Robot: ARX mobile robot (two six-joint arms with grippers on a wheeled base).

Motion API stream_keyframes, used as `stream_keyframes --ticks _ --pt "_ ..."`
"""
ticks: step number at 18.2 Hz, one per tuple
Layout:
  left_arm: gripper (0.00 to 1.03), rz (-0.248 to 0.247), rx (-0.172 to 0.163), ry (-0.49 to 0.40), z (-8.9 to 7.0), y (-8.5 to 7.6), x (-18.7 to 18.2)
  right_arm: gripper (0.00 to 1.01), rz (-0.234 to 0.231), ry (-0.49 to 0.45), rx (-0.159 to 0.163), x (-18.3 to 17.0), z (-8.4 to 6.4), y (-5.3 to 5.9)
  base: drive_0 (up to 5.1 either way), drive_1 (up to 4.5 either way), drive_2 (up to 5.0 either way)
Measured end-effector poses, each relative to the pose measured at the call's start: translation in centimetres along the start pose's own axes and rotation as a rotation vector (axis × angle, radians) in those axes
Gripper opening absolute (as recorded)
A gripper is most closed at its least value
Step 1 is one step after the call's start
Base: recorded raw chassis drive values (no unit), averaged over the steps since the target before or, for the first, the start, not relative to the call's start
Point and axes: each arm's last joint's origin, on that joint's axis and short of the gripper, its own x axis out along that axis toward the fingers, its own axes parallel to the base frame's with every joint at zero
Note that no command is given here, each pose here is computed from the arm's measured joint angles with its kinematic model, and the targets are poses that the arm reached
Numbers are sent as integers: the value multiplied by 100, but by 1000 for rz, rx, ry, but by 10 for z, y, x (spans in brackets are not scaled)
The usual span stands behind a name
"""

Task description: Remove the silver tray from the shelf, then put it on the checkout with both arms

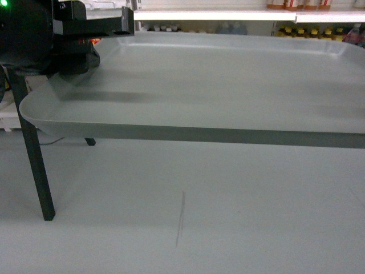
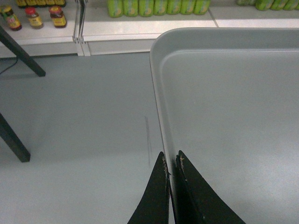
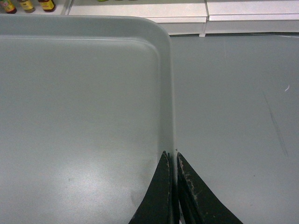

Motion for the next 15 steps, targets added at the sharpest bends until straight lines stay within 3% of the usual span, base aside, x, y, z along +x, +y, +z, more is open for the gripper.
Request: stream_keyframes --ticks 8,15 --pt "3 2 0 0 0 0 -1 2 -1 2 -1 0 0 0 9 -416 433" --pt "3 2 -2 -14 2 0 -2 2 -1 -8 -2 -1 1 0 0 0 0"
